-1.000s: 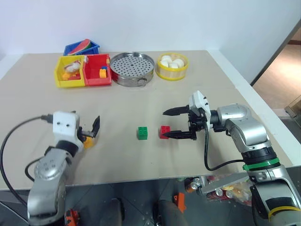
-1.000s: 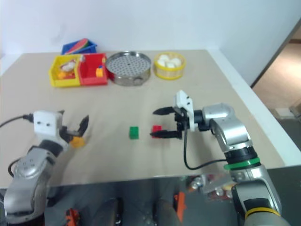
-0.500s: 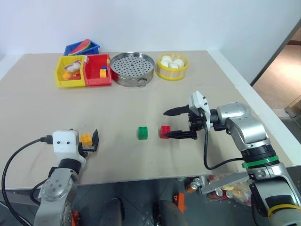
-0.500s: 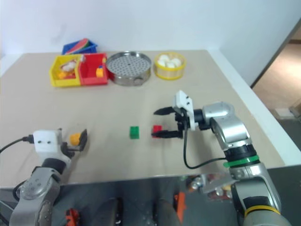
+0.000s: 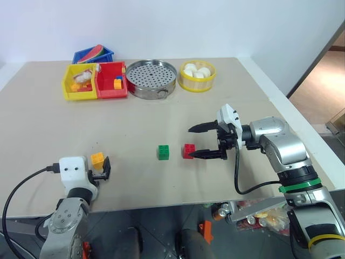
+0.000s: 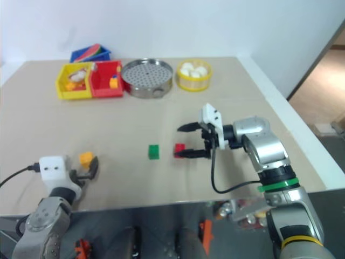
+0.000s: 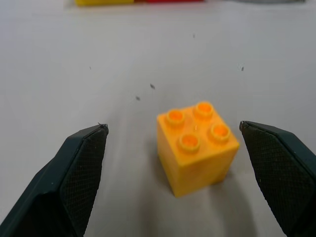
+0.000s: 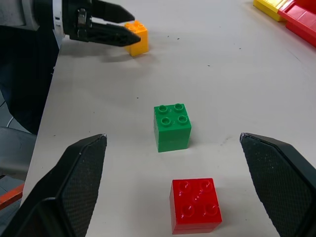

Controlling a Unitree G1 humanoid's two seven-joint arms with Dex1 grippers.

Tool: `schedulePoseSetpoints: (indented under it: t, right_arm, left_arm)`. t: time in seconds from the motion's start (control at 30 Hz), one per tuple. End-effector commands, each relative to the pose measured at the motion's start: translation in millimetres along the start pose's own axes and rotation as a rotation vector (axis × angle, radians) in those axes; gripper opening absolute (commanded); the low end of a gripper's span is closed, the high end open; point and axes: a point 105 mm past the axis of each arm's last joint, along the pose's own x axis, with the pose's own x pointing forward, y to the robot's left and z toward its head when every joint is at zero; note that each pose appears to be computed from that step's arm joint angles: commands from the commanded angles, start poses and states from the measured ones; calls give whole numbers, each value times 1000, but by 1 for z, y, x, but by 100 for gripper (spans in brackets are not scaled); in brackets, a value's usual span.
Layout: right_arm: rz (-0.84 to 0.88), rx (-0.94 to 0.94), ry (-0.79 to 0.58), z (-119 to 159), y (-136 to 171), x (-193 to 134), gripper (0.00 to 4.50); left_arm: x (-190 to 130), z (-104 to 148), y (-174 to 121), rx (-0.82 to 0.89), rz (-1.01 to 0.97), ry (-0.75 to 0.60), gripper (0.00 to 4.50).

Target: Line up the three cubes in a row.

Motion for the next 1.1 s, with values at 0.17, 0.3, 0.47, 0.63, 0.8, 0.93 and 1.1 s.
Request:
schedulePoseSetpoints:
  t: [0.17, 0.3, 0.47, 0.63, 0.8, 0.93, 1.1]
  right_arm:
    - [-6, -39, -43, 15, 1, -4, 450]
    - [-4, -41, -40, 14, 2, -4, 450]
    - [-6, -44, -37, 13, 1, -3, 450]
    - [-8, -46, -35, 12, 2, -4, 450]
    - [-14, -48, -34, 12, 1, -4, 450]
    - [-21, -52, -30, 12, -1, -4, 450]
    - [-33, -59, -28, 12, -4, -5, 450]
  left_arm:
    - [3, 6, -2, 22, -29, -23, 197]
    - [4, 3, 0, 32, -29, -11, 129]
    - [6, 1, 3, 51, -48, -2, 129]
    - [2, 2, -1, 112, -118, -20, 129]
    - [-3, 17, -23, 195, -370, -90, 129]
    - [0, 25, -33, 273, -564, -111, 129]
    - [9, 34, -39, 337, -698, -141, 129]
